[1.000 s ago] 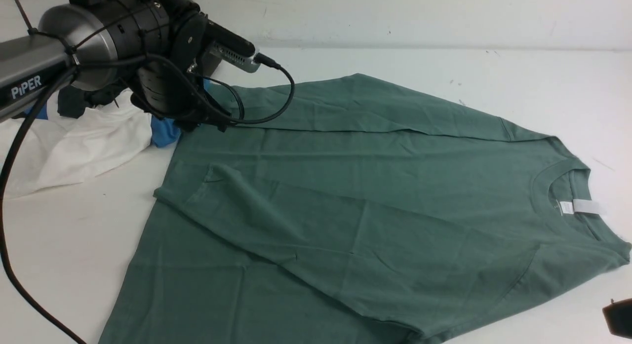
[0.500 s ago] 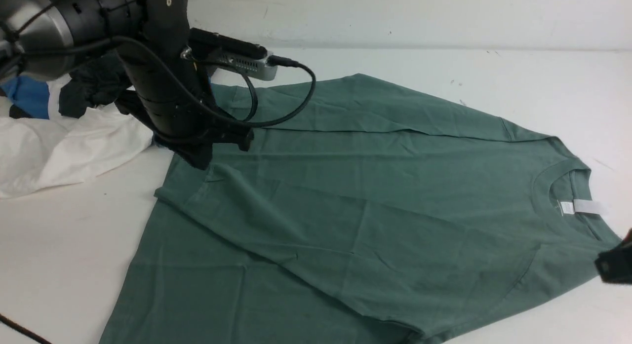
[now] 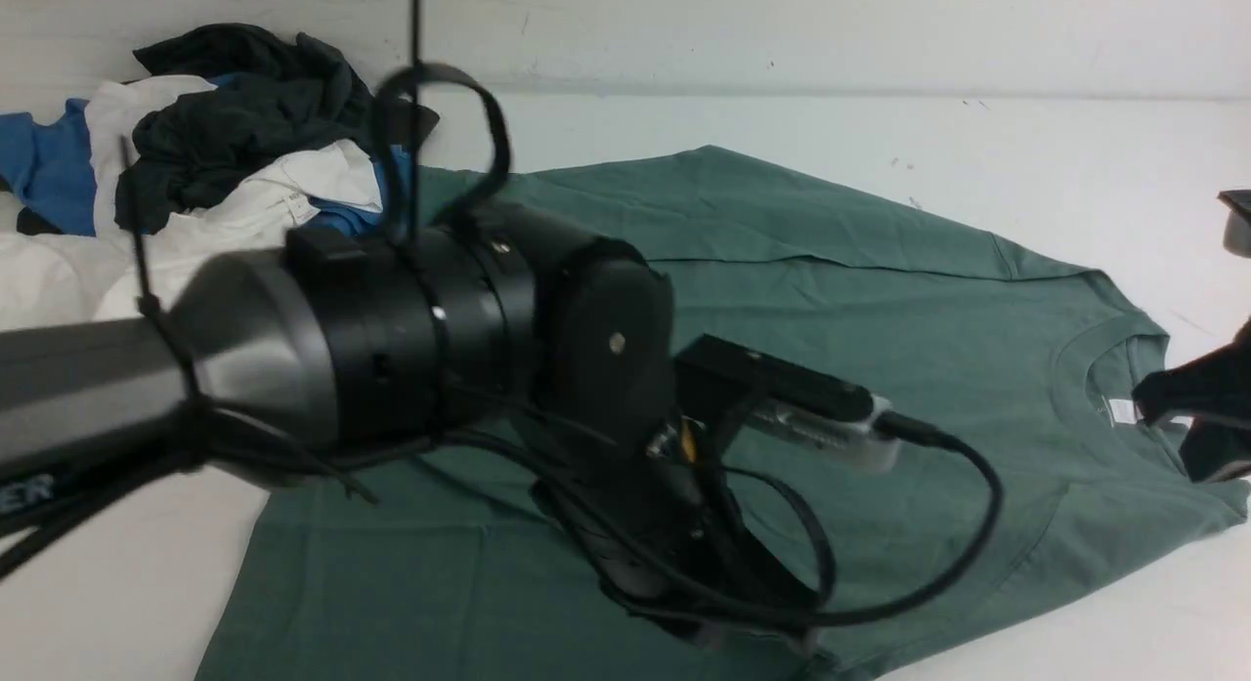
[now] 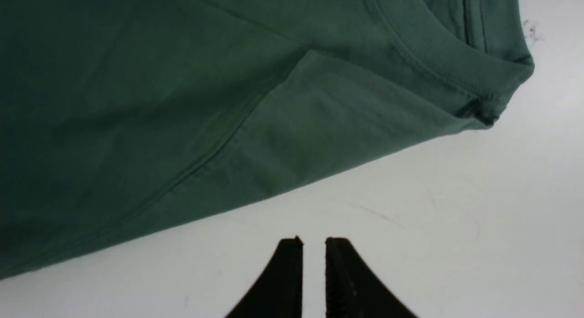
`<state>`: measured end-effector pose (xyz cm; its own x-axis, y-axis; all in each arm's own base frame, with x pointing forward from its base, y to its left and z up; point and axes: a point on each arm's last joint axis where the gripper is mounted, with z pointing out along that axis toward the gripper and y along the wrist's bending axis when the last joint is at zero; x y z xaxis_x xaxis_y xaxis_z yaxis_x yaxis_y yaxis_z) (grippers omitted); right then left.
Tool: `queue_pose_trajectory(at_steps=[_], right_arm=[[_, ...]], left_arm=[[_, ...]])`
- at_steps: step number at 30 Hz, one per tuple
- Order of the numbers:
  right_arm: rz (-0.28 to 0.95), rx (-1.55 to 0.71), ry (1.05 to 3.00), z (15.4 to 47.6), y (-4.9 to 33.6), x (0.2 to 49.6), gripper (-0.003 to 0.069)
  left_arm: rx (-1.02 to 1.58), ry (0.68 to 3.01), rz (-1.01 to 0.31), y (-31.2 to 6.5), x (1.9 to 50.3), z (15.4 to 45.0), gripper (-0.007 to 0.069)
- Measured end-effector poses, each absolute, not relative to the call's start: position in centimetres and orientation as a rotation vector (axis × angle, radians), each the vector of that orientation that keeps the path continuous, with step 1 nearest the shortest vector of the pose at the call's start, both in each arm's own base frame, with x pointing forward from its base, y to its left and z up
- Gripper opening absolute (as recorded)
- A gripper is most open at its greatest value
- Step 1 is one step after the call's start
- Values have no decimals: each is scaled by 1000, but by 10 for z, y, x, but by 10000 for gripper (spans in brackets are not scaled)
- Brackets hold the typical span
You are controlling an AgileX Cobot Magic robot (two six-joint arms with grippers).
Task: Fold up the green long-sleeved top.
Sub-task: Use the left arm to clamp the cuff farthest from it
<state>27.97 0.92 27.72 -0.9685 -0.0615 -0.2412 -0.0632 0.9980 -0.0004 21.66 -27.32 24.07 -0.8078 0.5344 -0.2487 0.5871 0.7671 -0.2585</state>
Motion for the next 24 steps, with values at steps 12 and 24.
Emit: queue_pose_trajectory(at_steps=[12,24], right_arm=[[80,37,2897,278,-5,294,286],[169,75,2862,279,0,297,291]], left_arm=[[806,2818,-556,-314,225,173,396],[715,2755,-625,-325,234,160,437]])
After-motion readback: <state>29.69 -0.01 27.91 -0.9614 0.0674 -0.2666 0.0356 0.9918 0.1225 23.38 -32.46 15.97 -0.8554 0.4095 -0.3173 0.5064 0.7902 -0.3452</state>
